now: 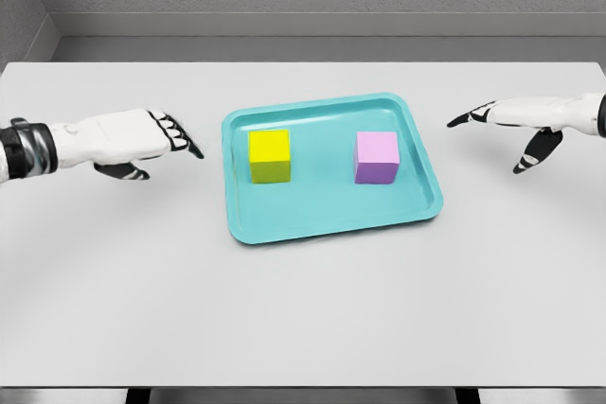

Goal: Push two cubes

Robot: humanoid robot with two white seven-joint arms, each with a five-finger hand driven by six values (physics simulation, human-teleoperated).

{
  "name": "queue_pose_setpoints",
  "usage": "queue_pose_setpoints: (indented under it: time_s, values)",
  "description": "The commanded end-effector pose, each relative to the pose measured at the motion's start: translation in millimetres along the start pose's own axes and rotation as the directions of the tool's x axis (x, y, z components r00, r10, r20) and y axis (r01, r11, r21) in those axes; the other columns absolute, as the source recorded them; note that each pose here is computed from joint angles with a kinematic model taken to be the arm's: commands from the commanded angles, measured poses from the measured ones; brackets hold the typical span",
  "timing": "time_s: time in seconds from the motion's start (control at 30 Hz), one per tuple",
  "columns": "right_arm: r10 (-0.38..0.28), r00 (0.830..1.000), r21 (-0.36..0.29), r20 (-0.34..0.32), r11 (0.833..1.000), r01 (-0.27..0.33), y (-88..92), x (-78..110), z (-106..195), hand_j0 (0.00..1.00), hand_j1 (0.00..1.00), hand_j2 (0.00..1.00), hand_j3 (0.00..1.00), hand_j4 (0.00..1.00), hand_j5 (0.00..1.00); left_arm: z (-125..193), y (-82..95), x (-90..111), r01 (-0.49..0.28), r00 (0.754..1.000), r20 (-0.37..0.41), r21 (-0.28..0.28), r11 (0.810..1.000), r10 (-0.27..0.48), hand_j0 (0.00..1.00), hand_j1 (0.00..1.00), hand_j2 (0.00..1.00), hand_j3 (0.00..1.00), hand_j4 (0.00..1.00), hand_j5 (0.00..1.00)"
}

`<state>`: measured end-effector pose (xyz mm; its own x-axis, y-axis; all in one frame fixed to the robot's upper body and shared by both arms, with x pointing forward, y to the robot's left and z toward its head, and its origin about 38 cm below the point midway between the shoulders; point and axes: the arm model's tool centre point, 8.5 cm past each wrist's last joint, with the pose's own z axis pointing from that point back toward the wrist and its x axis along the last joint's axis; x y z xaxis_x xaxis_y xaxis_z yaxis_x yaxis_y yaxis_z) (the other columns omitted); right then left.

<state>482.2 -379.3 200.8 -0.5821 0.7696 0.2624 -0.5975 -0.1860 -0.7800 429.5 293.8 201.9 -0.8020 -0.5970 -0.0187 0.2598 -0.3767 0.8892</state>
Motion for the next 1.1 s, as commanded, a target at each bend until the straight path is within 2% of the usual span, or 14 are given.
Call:
queue_pose_setpoints:
  time_s: [0.0, 0.03, 0.07, 0.23, 0.37, 0.4, 0.43, 0.47, 0.5, 0.53, 0.57, 0.73, 0.83, 1.07]
  values:
    - [-0.005, 1.0, -0.004, -0.001, 1.0, 0.005, -0.6, -0.3, 0.7, 1.0, 1.0, 1.0, 1.0, 1.0, 1.0, -20.5, 1.8, 5.4, -0.01, 1.0, 0.017, -0.006, 1.0, 0.01, 0.54, 0.54, 0.54, 0.54, 0.54, 0.54]
    - [-0.005, 1.0, -0.006, 0.0, 1.0, 0.005, -1.4, -0.2, 0.9, 1.0, 1.0, 1.0, 1.0, 1.0, 1.0, -26.5, 11.3, 7.4, 0.0, 1.0, 0.026, 0.016, 1.0, 0.0, 0.54, 0.54, 0.54, 0.54, 0.54, 0.54]
    - [-0.004, 1.0, -0.004, 0.001, 1.0, 0.004, -1.0, 0.2, 0.0, 1.0, 1.0, 1.0, 1.0, 1.0, 1.0, -39.0, 9.8, 9.8, -0.018, 0.999, 0.036, 0.023, 1.0, 0.018, 0.55, 0.55, 0.55, 0.55, 0.55, 0.55]
    - [-0.034, 0.999, -0.008, -0.032, 0.999, 0.034, 1.0, -11.7, 2.9, 1.0, 1.0, 1.0, 1.0, 1.0, 1.0, -51.6, 12.7, -3.7, -0.03, 1.0, -0.001, 0.015, 0.999, 0.03, 0.56, 0.56, 0.56, 0.56, 0.56, 0.56]
    - [-0.008, 1.0, 0.012, -0.01, 1.0, 0.008, 0.7, -2.3, -10.8, 1.0, 1.0, 1.0, 1.0, 1.0, 1.0, -60.2, 15.2, -0.4, -0.043, 0.999, 0.013, 0.029, 0.999, 0.043, 0.59, 0.59, 0.59, 0.59, 0.59, 0.59]
    - [-0.002, 1.0, 0.008, -0.007, 1.0, 0.002, -2.4, -0.9, -11.0, 0.89, 0.89, 0.89, 0.89, 0.89, 0.89, -63.1, 15.7, 1.8, -0.044, 0.999, 0.019, 0.032, 0.999, 0.043, 0.59, 0.59, 0.59, 0.59, 0.59, 0.59]
    - [0.0, 1.0, 0.009, 0.0, 1.0, 0.0, -2.6, 1.3, -14.1, 0.68, 0.68, 0.68, 0.68, 0.68, 0.68, -64.0, 16.1, 1.8, -0.045, 0.999, 0.02, 0.033, 0.998, 0.045, 0.59, 0.59, 0.59, 0.59, 0.59, 0.59]
    - [0.002, 1.0, 0.013, 0.011, 1.0, -0.002, -2.2, 4.6, -19.0, 0.59, 0.59, 0.59, 0.59, 0.59, 0.59, -67.6, 17.1, 0.3, -0.053, 0.998, 0.019, 0.034, 0.998, 0.052, 0.59, 0.59, 0.59, 0.59, 0.59, 0.59]
    - [0.009, 1.0, 0.016, 0.023, 1.0, -0.009, -3.0, 8.6, -22.5, 0.36, 0.36, 0.36, 0.36, 0.36, 0.36, -71.4, 17.2, 0.7, -0.06, 0.998, 0.023, 0.035, 0.998, 0.059, 0.59, 0.59, 0.59, 0.59, 0.59, 0.59]
    - [0.011, 1.0, 0.026, 0.023, 1.0, -0.012, -0.9, 8.8, -23.7, 0.23, 0.23, 0.23, 0.23, 0.23, 0.23, -72.8, 16.9, 1.5, -0.062, 0.998, 0.026, 0.034, 0.998, 0.061, 0.59, 0.59, 0.59, 0.59, 0.59, 0.59]
    - [0.018, 1.0, 0.03, 0.024, 0.999, -0.019, -1.0, 10.0, -24.4, 0.16, 0.16, 0.16, 0.16, 0.16, 0.16, -74.6, 16.9, 2.8, -0.063, 0.998, 0.03, 0.035, 0.997, 0.062, 0.59, 0.59, 0.59, 0.59, 0.59, 0.59]
    - [0.102, 0.993, 0.054, 0.064, 0.993, -0.106, -11.0, 30.7, -37.1, 0.14, 0.14, 0.14, 0.14, 0.14, 0.14, -70.9, 12.7, -2.1, -0.071, 0.997, 0.016, 0.026, 0.997, 0.071, 0.6, 0.6, 0.6, 0.6, 0.6, 0.6]
    - [0.118, 0.991, 0.059, 0.057, 0.991, -0.121, -13.0, 30.8, -36.6, 0.14, 0.14, 0.14, 0.14, 0.14, 0.14, -68.6, 9.7, -6.2, -0.081, 0.997, 0.006, 0.021, 0.997, 0.081, 0.6, 0.6, 0.6, 0.6, 0.6, 0.6]
    - [0.189, 0.975, 0.096, 0.118, 0.975, -0.201, -17.1, 56.2, -57.1, 0.14, 0.14, 0.14, 0.14, 0.14, 0.14, -72.1, 13.0, -3.4, -0.08, 0.997, 0.015, 0.03, 0.996, 0.08, 0.6, 0.6, 0.6, 0.6, 0.6, 0.6]
